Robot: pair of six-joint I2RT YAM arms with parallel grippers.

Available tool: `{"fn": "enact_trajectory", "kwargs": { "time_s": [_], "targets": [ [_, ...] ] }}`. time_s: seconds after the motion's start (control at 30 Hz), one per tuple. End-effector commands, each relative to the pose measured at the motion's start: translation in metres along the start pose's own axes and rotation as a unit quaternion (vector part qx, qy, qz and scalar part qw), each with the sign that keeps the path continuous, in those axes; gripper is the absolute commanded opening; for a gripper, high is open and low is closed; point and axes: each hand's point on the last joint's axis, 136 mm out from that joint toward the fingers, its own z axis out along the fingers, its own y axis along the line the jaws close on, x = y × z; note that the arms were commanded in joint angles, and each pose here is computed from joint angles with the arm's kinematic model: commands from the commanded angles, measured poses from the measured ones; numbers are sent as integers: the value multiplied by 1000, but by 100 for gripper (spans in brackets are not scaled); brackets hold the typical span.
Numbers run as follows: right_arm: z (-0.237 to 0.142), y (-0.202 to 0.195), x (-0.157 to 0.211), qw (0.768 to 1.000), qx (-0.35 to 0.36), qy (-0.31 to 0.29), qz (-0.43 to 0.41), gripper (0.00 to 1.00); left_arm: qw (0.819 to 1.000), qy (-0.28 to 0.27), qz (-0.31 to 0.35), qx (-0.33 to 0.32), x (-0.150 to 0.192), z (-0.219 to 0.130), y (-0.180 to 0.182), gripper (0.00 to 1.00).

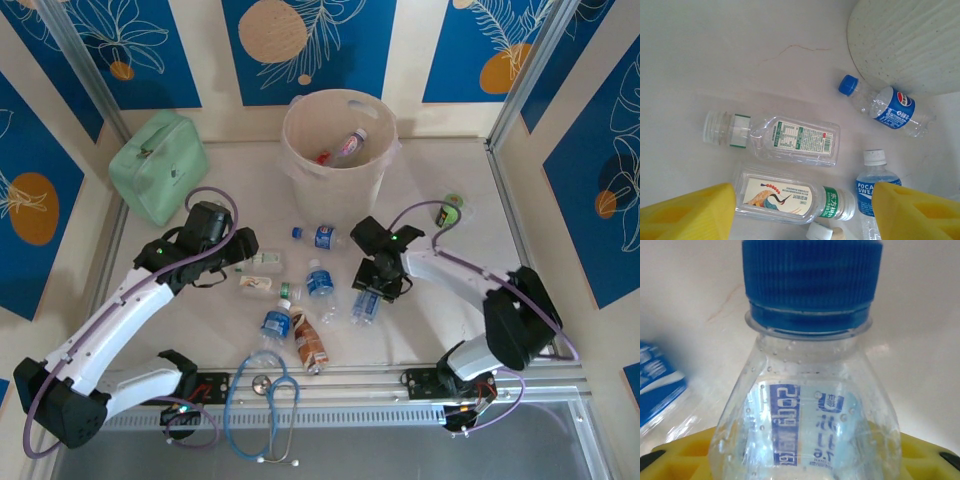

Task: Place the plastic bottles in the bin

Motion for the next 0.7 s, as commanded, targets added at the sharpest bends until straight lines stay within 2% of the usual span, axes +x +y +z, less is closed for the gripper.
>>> {"fn": "enact_trajectory", "kwargs": {
  "time_s": [0.0, 0.17, 0.33, 0.6, 0.67],
  "targets": [
    [-57, 16, -1, 998, -46, -35, -30, 46, 1000, 7, -4, -9, 5, 7, 3, 72],
    [-153, 70, -14, 972, -189, -99, -96, 46, 1000, 8, -11, -2, 4, 10, -1, 72],
    [-233, 99, -39, 937, -270, -178, -133, 46, 1000, 7, -11, -2, 2, 10, -1, 71],
    [-302, 131, -103, 889, -356, -255, -135, 48, 1000, 11, -11, -9, 7, 11, 3, 71],
    [-309, 137, -120, 884, -360, -267, -131, 48, 1000, 14, -9, -13, 9, 12, 5, 71]
  ]
}}
